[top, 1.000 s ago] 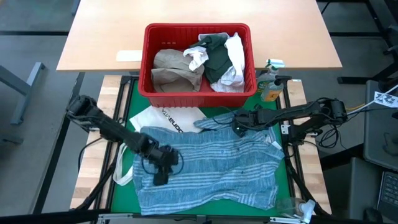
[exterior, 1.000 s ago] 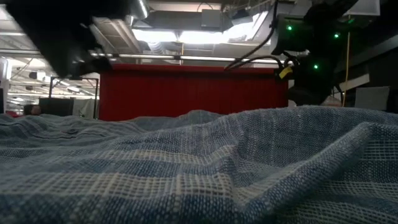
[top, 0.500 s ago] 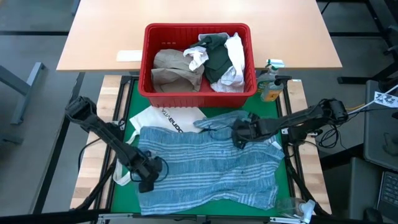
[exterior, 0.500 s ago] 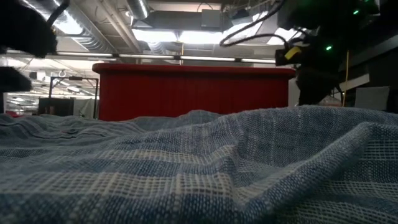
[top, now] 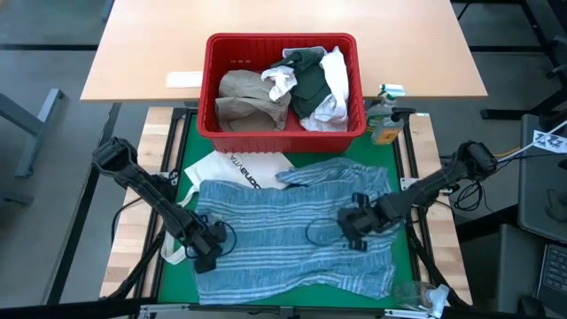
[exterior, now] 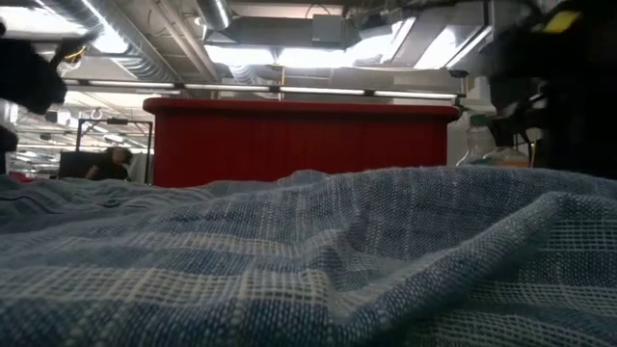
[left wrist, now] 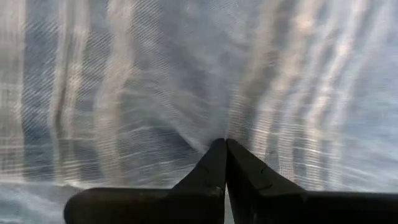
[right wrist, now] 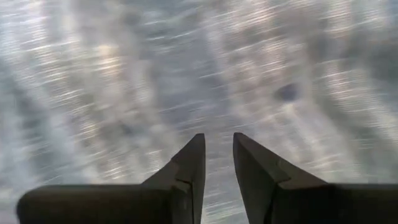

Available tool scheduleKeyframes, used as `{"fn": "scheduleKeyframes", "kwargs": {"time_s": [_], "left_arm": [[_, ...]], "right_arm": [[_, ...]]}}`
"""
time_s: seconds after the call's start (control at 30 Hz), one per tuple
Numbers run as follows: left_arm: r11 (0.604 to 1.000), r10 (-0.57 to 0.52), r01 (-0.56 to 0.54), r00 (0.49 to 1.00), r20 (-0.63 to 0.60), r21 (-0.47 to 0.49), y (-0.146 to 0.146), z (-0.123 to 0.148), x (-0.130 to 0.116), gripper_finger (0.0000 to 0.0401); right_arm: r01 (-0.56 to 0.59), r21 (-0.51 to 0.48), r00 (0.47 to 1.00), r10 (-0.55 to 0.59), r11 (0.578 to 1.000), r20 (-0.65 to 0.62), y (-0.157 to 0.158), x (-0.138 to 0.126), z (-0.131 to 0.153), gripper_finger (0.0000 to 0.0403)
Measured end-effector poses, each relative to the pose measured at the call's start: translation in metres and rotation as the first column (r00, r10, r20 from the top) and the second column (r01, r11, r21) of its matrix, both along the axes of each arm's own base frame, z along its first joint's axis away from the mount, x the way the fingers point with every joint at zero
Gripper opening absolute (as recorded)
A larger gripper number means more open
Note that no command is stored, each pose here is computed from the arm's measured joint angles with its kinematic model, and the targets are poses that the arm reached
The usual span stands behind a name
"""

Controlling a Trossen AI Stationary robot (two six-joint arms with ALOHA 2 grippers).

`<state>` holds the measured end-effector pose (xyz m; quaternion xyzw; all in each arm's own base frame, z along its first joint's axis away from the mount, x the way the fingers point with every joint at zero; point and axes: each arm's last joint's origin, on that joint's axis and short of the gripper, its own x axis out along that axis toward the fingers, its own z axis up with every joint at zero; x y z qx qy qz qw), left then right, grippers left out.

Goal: Fold Laundry from Bin
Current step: Fold the blue polo shirt

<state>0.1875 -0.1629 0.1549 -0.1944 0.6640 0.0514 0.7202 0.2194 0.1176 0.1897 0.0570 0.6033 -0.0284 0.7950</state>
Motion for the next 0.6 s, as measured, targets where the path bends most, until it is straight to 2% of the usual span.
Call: {"fn": "scheduleKeyframes", "kwargs": {"time_s": [0.13,0.33,0.47,0.6], "left_arm": [[0.999,0.003,0.0,0.998,0.067,-0.04,-0.008,0.014,0.01,0.0],[0.987,0.032,0.007,0.97,0.239,-0.16,-0.021,0.025,0.026,0.0],[0.98,0.075,-0.003,0.932,0.355,-0.197,-0.026,0.031,0.035,0.0],[0.971,0.105,-0.003,0.904,0.415,-0.238,-0.029,0.036,0.041,0.0]], "right_arm": [[-0.005,0.129,1.0,0.007,0.992,-0.017,0.017,-0.005,0.001,0.0083],[-0.015,0.324,0.999,0.026,0.946,-0.029,0.039,-0.008,0.005,0.0083],[-0.006,0.366,1.0,0.013,0.931,-0.018,0.049,-0.011,0.007,0.0083],[-0.006,0.406,0.999,0.021,0.914,-0.033,0.051,-0.011,0.007,0.0083]]}}
